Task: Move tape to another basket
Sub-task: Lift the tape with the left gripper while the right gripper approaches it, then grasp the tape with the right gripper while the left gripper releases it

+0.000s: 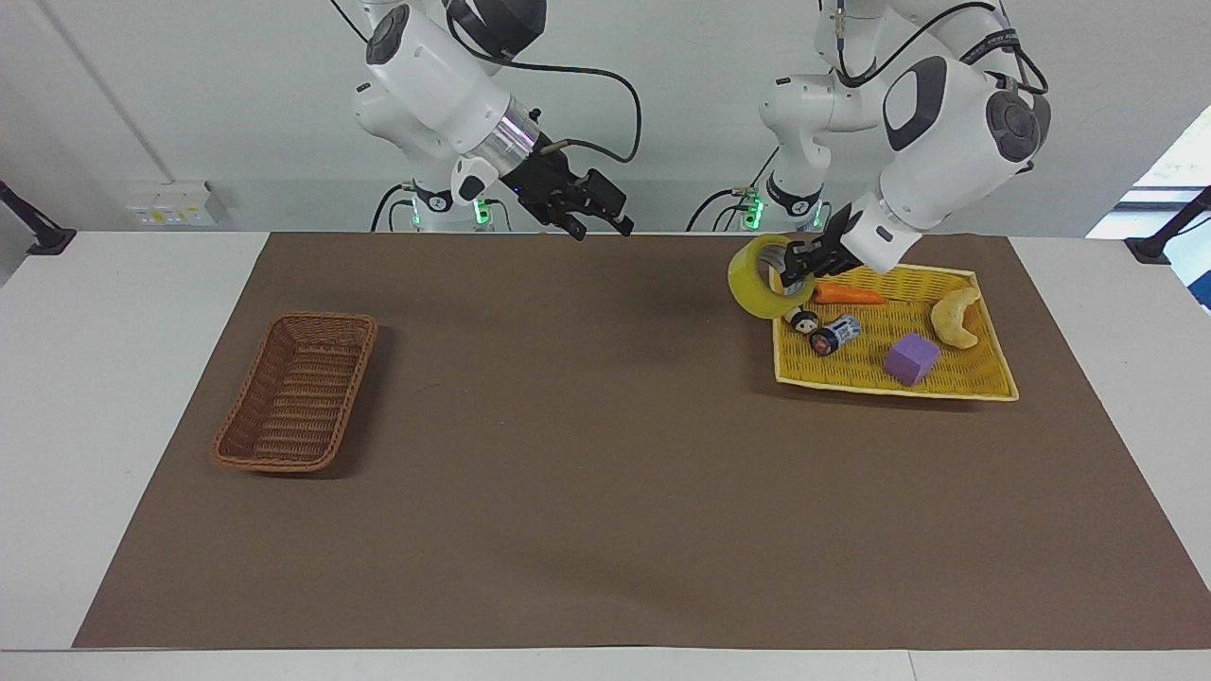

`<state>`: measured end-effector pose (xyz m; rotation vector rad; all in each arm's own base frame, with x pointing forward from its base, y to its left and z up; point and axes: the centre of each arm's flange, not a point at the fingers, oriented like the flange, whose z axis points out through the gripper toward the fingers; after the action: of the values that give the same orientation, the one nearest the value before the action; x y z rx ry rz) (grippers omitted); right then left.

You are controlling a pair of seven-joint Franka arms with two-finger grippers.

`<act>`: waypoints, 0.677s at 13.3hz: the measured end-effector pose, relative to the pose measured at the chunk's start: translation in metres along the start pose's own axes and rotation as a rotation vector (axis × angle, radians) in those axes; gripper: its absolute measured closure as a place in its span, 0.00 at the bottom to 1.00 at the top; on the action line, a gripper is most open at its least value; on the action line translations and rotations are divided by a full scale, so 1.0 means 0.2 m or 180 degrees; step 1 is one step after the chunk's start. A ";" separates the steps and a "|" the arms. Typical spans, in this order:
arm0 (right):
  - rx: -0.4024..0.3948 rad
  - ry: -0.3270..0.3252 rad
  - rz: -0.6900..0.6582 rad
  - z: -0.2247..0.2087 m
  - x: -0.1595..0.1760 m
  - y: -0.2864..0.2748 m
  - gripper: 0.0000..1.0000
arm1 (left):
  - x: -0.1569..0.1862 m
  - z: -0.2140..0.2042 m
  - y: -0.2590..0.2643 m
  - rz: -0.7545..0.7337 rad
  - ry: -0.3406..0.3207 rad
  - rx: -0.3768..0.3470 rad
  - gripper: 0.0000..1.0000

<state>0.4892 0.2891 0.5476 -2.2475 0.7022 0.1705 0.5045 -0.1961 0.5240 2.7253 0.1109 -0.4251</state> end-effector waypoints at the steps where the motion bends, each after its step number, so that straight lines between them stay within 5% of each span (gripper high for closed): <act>1: 0.0026 -0.0024 0.0042 0.04 0.00 0.00 0.00 | -0.02 0.02 0.04 0.0021 -0.0033 -0.0062 0.78; 9: 0.0049 -0.0198 -0.0846 0.16 0.03 0.14 0.00 | -0.19 0.19 0.50 0.0049 0.0209 -0.0148 0.78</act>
<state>0.4813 0.2935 0.5052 -2.2847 0.3655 0.1033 0.4718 -0.3030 0.5375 2.6932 0.1157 -0.3247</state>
